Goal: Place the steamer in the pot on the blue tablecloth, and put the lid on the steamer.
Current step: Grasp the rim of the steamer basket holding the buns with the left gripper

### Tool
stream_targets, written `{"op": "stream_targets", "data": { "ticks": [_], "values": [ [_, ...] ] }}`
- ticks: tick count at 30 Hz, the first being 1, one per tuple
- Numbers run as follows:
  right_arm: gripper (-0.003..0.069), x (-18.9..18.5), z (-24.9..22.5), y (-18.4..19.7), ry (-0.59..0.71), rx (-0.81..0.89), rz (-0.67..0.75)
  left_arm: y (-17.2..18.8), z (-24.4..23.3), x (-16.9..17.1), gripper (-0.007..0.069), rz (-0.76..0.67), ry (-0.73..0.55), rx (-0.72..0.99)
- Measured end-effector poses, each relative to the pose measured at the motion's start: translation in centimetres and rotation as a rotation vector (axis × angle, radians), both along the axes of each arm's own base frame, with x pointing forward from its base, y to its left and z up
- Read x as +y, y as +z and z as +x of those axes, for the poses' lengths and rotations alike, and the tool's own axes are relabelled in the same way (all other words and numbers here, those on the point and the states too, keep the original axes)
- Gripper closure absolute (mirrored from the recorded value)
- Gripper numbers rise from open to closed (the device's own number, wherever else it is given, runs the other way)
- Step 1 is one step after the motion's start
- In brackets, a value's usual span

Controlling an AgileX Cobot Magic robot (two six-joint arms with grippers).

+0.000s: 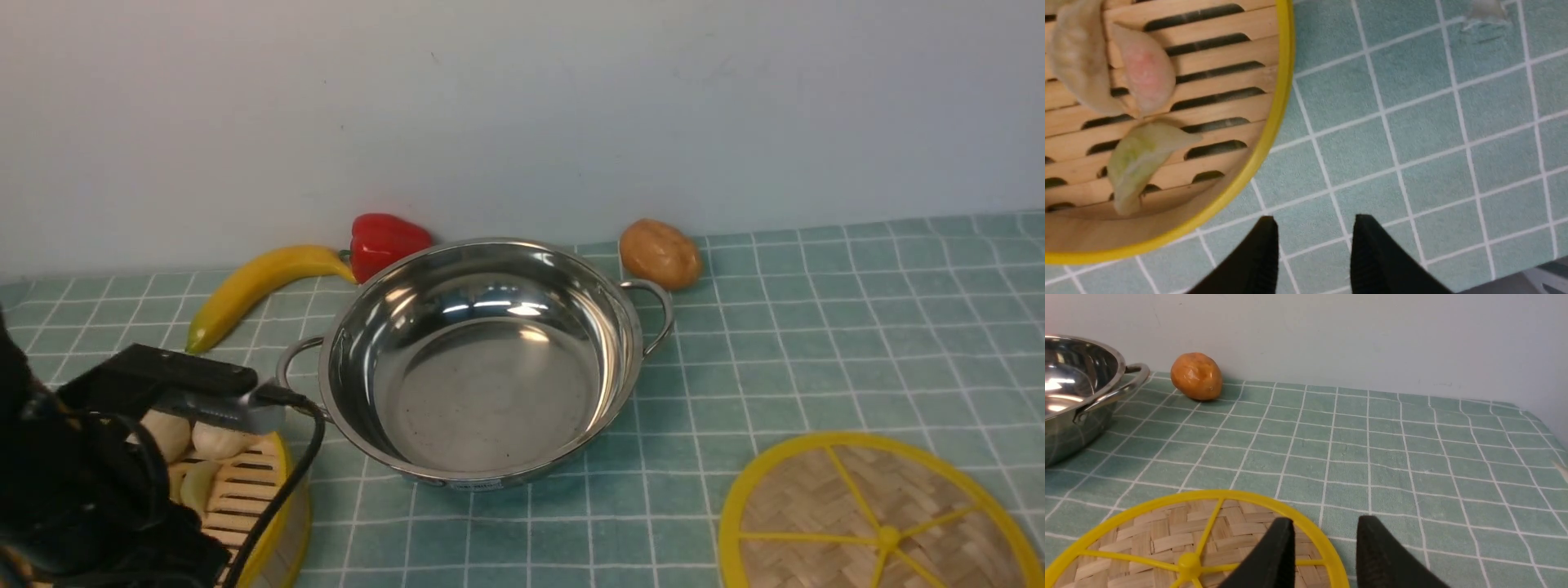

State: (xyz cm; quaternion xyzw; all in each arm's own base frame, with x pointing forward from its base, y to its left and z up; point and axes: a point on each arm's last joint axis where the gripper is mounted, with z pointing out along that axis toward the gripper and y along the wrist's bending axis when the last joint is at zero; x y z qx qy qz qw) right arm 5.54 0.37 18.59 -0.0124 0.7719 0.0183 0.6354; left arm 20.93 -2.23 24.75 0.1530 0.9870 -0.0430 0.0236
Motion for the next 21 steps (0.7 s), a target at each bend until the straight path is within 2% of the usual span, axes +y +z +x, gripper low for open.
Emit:
{"op": "stream_targets", "data": {
  "ticks": [11, 21],
  "values": [
    [0.0419, 0.0, 0.0, 0.0, 0.0, 0.0, 0.0, -2.9, 3.6, -0.7, 0.0382, -0.058, 0.064, -0.091],
    [0.0419, 0.0, 0.0, 0.0, 0.0, 0.0, 0.0, -6.1, 5.0, -0.7, 0.0382, -0.046, 0.072, -0.003]
  ]
}}
